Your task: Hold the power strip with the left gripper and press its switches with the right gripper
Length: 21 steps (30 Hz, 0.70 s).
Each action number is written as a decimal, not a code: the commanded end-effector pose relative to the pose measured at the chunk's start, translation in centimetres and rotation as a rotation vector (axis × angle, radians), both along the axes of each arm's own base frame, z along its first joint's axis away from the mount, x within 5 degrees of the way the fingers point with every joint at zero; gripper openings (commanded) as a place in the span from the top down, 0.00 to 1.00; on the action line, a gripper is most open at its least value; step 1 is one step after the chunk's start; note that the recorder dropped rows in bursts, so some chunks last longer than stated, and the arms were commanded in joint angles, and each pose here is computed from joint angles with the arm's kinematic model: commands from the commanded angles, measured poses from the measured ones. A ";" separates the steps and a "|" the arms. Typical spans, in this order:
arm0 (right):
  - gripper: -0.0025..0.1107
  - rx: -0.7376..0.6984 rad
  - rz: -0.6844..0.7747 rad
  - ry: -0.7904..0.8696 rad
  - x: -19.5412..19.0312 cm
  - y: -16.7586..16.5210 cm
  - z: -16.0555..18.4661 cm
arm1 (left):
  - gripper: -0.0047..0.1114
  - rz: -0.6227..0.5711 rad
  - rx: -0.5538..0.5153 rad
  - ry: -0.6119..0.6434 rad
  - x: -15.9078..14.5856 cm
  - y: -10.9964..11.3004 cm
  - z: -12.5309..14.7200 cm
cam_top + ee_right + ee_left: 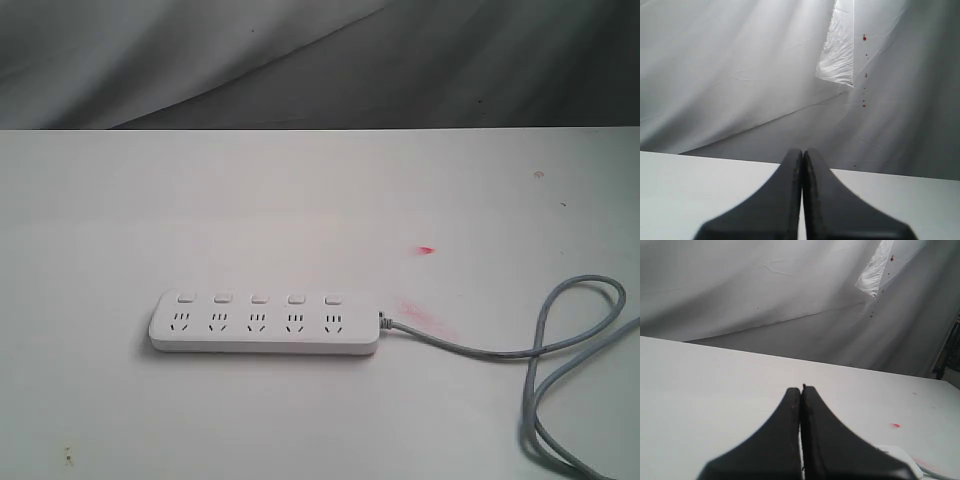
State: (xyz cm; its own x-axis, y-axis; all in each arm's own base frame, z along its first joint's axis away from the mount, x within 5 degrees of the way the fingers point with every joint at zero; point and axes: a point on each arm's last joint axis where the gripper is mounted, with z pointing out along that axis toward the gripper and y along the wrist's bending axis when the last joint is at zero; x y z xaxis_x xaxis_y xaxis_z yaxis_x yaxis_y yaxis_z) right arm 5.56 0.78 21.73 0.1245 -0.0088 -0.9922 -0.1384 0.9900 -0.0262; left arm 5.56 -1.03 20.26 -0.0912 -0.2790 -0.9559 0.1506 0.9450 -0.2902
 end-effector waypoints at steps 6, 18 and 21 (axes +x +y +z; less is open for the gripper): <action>0.98 0.002 -0.006 -0.004 0.0 0.0 -0.1 | 0.96 -0.002 -0.006 -0.001 0.0 0.0 -0.1; 0.98 0.002 -0.006 -0.004 0.0 0.0 -0.1 | 0.96 0.000 0.020 -0.005 0.0 0.0 -0.1; 0.98 0.002 -0.006 -0.004 0.0 0.0 -0.1 | 0.96 0.000 0.027 -0.006 0.0 0.0 -0.1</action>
